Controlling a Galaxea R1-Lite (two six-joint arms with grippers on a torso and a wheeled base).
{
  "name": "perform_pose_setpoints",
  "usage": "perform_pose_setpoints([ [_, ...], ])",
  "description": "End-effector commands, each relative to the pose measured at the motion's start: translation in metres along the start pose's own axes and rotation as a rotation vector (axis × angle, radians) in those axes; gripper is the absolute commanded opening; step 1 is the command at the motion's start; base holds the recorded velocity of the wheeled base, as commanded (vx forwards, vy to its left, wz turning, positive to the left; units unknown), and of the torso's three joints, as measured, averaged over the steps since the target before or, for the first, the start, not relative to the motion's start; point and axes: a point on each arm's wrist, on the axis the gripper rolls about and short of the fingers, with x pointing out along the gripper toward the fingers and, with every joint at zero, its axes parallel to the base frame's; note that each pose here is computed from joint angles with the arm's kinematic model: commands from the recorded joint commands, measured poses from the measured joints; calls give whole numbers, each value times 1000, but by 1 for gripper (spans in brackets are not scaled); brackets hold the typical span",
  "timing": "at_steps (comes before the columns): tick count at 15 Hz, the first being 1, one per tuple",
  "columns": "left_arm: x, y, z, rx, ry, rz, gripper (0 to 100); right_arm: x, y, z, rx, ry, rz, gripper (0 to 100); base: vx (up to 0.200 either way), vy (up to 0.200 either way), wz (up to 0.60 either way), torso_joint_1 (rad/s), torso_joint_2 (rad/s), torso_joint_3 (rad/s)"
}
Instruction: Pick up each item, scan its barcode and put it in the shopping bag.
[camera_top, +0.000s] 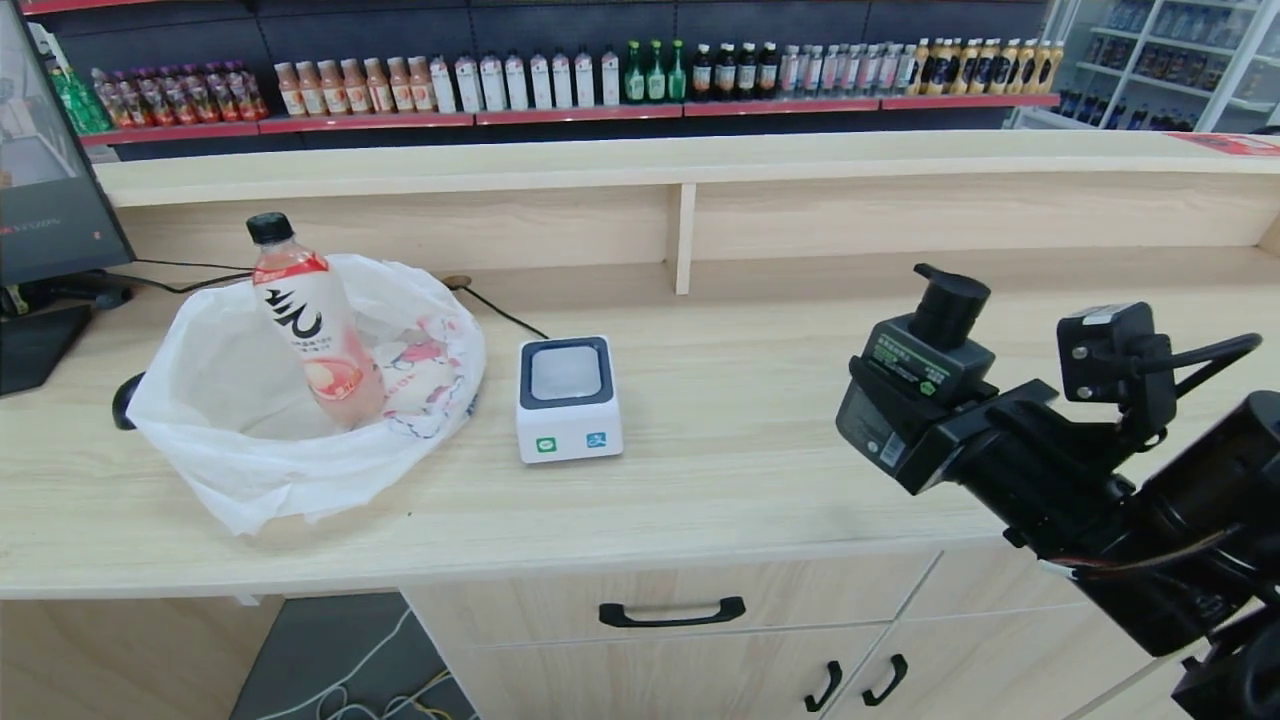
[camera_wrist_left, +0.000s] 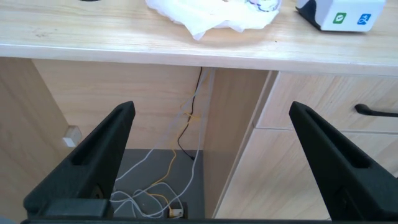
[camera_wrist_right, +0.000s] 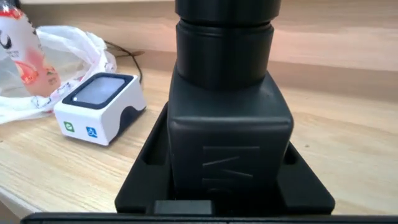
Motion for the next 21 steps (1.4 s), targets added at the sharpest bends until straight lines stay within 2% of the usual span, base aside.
perform_pose_setpoints([
  [1,0,0,0,-1,-1,1,100,-2,0,2,1,-10,3,0,0,200,0,22,12,2],
  [7,0,0,0,-4,-1,1,100,-10,-1,10,3,-29,-1,0,0,200,0,1,4,3],
  [9,0,0,0,-4,-1,1,100,-12,-3,20,-6,-71,-10,0,0,200,0,0,0,-2],
  [12,0,0,0,-5,-1,1,100,-25,-7,24,-30,-69,-101,0,0,200,0,4,2,1],
  [17,0,0,0,-4,-1,1,100,-27,-7,27,-21,-80,-101,0,0,200,0,0,0,1],
  [21,0,0,0,-1,-1,1,100,-27,-7,28,-21,-80,-101,0,0,0,0,0,0,0],
])
